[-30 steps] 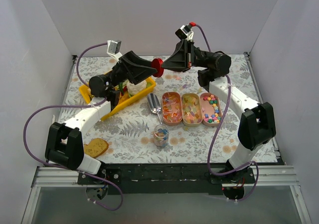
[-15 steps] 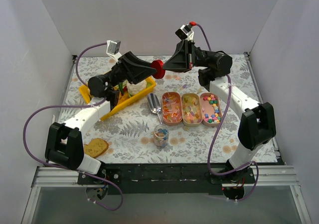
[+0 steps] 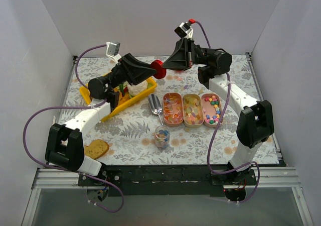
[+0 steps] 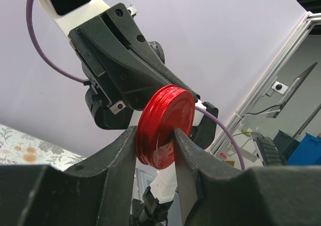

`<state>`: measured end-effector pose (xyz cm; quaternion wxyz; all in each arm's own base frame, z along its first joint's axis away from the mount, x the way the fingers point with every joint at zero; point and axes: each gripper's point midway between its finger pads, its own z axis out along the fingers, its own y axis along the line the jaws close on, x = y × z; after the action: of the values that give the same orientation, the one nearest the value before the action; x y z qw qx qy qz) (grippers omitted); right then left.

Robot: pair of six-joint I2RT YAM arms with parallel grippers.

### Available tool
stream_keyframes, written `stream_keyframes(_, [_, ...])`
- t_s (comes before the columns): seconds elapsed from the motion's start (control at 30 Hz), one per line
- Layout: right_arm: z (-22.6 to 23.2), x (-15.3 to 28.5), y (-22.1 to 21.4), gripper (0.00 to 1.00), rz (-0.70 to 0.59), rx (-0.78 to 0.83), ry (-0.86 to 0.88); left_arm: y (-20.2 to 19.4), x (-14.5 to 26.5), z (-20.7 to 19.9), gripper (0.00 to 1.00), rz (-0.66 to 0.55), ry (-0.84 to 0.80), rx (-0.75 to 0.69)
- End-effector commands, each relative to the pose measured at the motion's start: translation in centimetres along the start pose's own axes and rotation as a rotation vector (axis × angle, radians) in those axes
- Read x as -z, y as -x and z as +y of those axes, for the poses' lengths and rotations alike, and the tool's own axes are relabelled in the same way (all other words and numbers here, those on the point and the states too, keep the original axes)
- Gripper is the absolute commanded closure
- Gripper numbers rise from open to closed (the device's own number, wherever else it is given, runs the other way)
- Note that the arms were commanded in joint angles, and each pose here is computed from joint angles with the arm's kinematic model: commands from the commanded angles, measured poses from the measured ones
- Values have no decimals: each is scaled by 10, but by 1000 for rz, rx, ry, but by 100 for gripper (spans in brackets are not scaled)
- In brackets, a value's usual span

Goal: Pack the candies
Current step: Pick up the bottle lid at the center of the board.

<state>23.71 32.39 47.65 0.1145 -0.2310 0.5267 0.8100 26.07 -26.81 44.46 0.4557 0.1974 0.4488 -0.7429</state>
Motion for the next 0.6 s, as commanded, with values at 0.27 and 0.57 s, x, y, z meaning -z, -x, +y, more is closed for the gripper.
stream_keyframes(0.27, [30,16,-42,83,22,261,206,3,8,-89,100,55,-168,523])
stream_keyframes(0.57, [31,17,-40,70,3,242,217,8,7,-97,100,46,-196,506])
